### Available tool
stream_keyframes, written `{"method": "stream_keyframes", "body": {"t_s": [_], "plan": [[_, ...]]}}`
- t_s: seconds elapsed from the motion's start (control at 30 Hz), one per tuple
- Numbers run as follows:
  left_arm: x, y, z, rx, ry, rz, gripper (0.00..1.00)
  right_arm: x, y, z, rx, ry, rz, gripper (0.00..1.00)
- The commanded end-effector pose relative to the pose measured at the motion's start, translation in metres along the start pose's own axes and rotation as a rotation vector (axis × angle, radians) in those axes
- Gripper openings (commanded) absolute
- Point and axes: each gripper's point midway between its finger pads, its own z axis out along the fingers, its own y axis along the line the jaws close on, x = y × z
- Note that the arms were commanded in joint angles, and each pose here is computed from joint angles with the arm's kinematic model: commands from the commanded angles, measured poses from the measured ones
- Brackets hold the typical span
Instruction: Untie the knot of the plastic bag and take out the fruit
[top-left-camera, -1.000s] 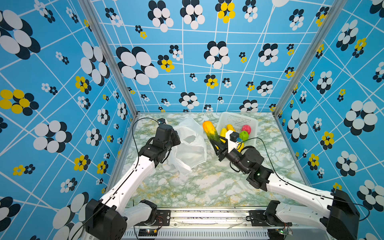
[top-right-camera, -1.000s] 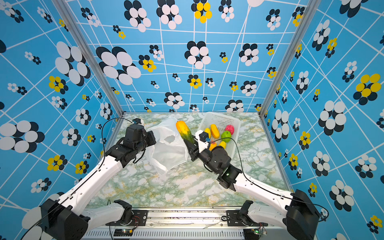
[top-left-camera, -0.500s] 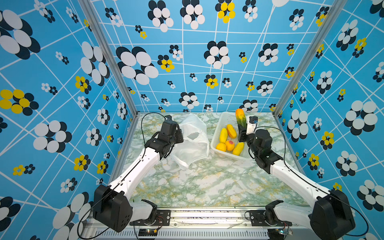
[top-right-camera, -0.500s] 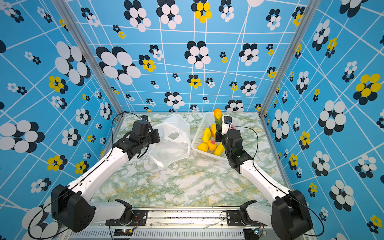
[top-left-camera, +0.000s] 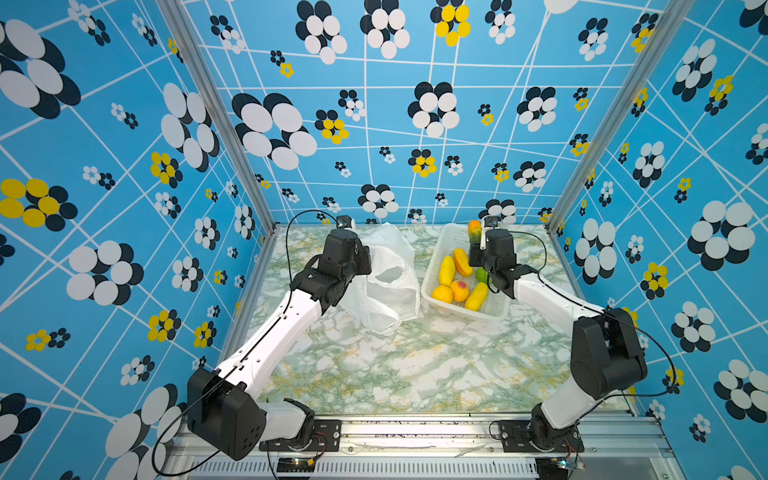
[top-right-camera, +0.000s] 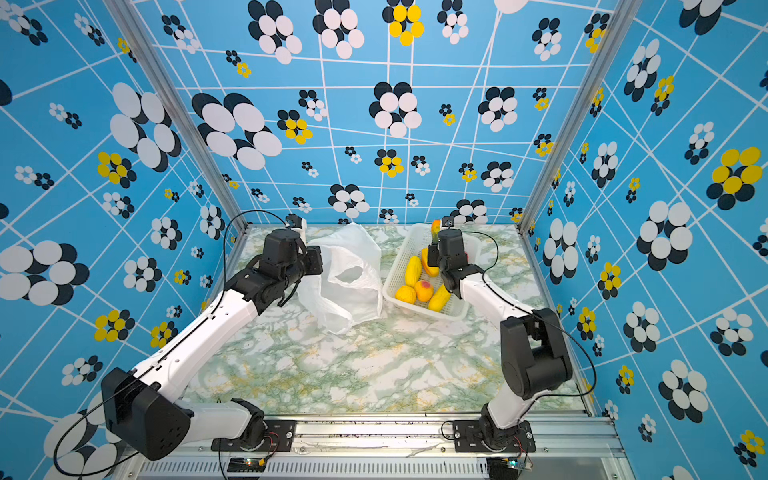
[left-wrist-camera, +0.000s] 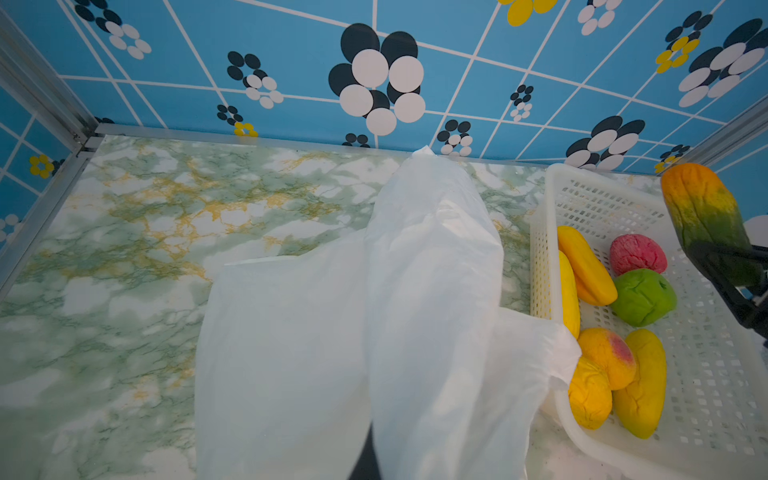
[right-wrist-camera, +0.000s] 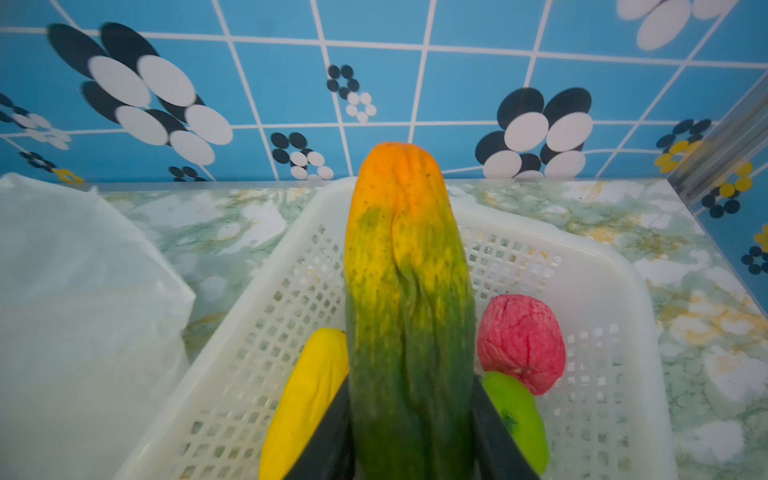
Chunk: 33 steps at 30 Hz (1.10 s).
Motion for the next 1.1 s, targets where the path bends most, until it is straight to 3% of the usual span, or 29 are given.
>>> {"method": "stream_keyframes", "body": {"t_s": [0.0,0.33,0.43,0.5,0.6,0.9,1.07], "plan": [[0.0,-0.005,0.003,-0.008,0.0,0.045,0.0,0.025,-0.009,0.015,0.035,0.13,0.033,0.26],[-0.004,-0.005,0.001,-0.026,-0.015,0.048,0.0,0.045,-0.012,0.041,0.073,0.2,0.042,0.42],[-0.011,-0.004,0.001,-0.035,-0.032,0.047,0.0,0.041,-0.016,0.037,0.087,0.186,0.053,0.59],[-0.021,-0.001,0.002,-0.068,-0.054,0.048,0.0,0.036,-0.019,0.031,0.091,0.157,0.063,0.8],[-0.045,-0.002,0.001,-0.086,-0.094,0.053,0.0,0.027,-0.02,0.017,0.082,0.112,0.087,0.96],[-0.114,-0.016,0.008,-0.022,-0.2,0.055,0.0,-0.011,-0.026,-0.057,0.0,-0.118,0.179,0.99],[-0.132,-0.019,0.018,-0.012,-0.224,0.064,0.0,-0.017,-0.042,-0.087,0.032,-0.229,0.224,0.99]]}}
